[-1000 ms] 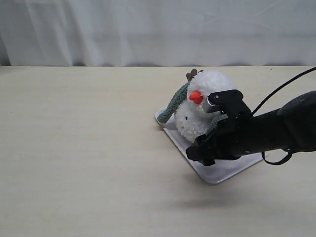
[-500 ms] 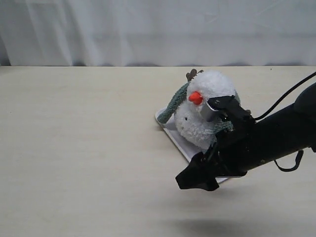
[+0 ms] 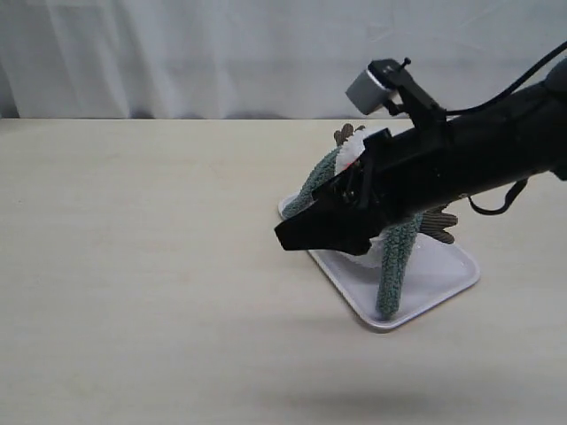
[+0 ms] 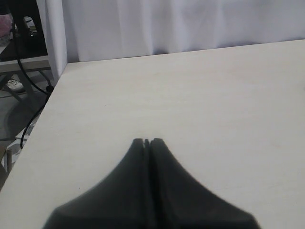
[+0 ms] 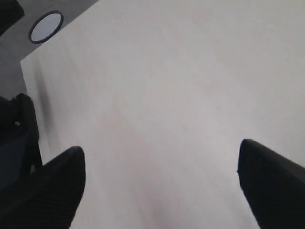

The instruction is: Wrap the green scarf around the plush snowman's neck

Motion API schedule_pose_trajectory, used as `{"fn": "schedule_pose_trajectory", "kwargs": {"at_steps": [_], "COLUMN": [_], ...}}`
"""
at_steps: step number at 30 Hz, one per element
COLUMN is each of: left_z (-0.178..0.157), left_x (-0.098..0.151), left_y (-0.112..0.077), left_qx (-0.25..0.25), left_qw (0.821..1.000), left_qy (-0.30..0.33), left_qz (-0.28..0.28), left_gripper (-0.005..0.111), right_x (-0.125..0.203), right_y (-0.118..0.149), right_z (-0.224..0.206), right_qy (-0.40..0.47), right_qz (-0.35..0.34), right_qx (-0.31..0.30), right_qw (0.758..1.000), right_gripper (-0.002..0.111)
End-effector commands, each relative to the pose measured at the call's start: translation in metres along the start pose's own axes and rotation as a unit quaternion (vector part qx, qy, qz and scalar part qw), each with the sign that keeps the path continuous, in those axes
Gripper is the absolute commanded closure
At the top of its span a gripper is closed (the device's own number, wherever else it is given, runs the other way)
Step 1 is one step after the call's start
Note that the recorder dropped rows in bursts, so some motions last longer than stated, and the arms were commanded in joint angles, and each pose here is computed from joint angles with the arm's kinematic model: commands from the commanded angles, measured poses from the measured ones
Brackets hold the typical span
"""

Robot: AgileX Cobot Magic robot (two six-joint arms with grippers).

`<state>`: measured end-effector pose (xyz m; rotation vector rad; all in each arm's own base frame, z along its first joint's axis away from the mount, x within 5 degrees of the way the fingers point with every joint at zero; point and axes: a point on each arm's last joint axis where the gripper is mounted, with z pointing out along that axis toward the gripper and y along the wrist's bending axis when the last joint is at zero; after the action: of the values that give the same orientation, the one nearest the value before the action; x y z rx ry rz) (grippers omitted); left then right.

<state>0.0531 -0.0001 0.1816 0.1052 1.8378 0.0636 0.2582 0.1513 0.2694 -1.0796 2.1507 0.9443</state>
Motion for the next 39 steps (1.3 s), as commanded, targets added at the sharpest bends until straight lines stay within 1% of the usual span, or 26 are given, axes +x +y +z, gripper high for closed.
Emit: {"fn": "schedule_pose_trajectory", "kwargs": {"at_steps": [1, 3, 5, 7, 9, 11, 14, 16, 18, 20, 22, 24, 26, 27, 28, 29, 30, 36, 39], "left_z": [0.000, 0.000, 0.000, 0.000, 0.000, 0.000, 0.000, 0.000, 0.000, 0.000, 0.000, 0.000, 0.000, 0.000, 0.000, 0.000, 0.000, 0.000, 0.000], "left_x": [-0.001, -0.001, -0.001, 0.000, 0.000, 0.000, 0.000, 0.000, 0.000, 0.000, 0.000, 0.000, 0.000, 0.000, 0.000, 0.000, 0.000, 0.000, -0.001], "left_y": [0.000, 0.000, 0.000, 0.000, 0.000, 0.000, 0.000, 0.000, 0.000, 0.000, 0.000, 0.000, 0.000, 0.000, 0.000, 0.000, 0.000, 0.000, 0.000], "left_qx": [0.004, 0.004, 0.004, 0.004, 0.004, 0.004, 0.004, 0.004, 0.004, 0.004, 0.004, 0.004, 0.004, 0.004, 0.004, 0.004, 0.004, 0.004, 0.003], "left_qw": [1.000, 1.000, 1.000, 1.000, 1.000, 1.000, 1.000, 1.000, 1.000, 1.000, 1.000, 1.000, 1.000, 1.000, 1.000, 1.000, 1.000, 1.000, 1.000], "left_qy": [-0.006, -0.006, -0.006, -0.005, -0.005, -0.005, -0.005, -0.005, -0.005, -0.005, -0.005, -0.005, -0.005, -0.005, -0.005, -0.005, -0.005, -0.005, -0.007], "left_qz": [0.002, 0.002, 0.002, 0.002, 0.002, 0.002, 0.002, 0.002, 0.002, 0.002, 0.002, 0.002, 0.002, 0.002, 0.002, 0.002, 0.002, 0.002, 0.002], "left_gripper": [0.107, 0.107, 0.107, 0.107, 0.107, 0.107, 0.107, 0.107, 0.107, 0.107, 0.107, 0.107, 0.107, 0.107, 0.107, 0.107, 0.107, 0.107, 0.107], "right_x": [-0.009, -0.015, -0.016, -0.015, -0.012, -0.007, -0.003, 0.001, 0.005, 0.009, 0.014, 0.019, 0.022, 0.022, 0.021, 0.020, 0.019, 0.010, 0.011], "right_y": [-0.001, -0.016, -0.031, -0.042, -0.052, -0.065, -0.084, -0.094, -0.102, -0.111, -0.123, -0.134, -0.143, -0.145, -0.149, -0.150, -0.152, -0.151, -0.158], "right_z": [-0.013, -0.021, -0.029, -0.037, -0.047, -0.060, -0.081, -0.092, -0.094, -0.092, -0.087, -0.083, -0.077, -0.074, -0.071, -0.069, -0.066, -0.059, -0.052], "right_qy": [-0.014, -0.046, -0.069, -0.089, -0.092, -0.071, -0.026, -0.004, -0.006, -0.006, -0.006, -0.009, -0.016, -0.021, -0.024, -0.032, -0.038, -0.078, -0.093], "right_qz": [-0.028, 0.014, 0.060, 0.120, 0.190, 0.247, 0.277, 0.288, 0.296, 0.302, 0.312, 0.321, 0.323, 0.321, 0.305, 0.300, 0.294, 0.281, 0.287], "right_qx": [0.063, 0.166, 0.253, 0.306, 0.336, 0.370, 0.412, 0.420, 0.421, 0.411, 0.406, 0.407, 0.407, 0.405, 0.403, 0.398, 0.392, 0.349, 0.342], "right_qw": [0.998, 0.985, 0.963, 0.940, 0.918, 0.893, 0.868, 0.860, 0.857, 0.860, 0.859, 0.855, 0.854, 0.856, 0.863, 0.866, 0.871, 0.891, 0.890], "right_gripper": [0.027, 0.028, 0.033, 0.041, 0.047, 0.047, 0.047, 0.047, 0.047, 0.048, 0.053, 0.062, 0.077, 0.084, 0.094, 0.101, 0.104, 0.104, 0.104]}}
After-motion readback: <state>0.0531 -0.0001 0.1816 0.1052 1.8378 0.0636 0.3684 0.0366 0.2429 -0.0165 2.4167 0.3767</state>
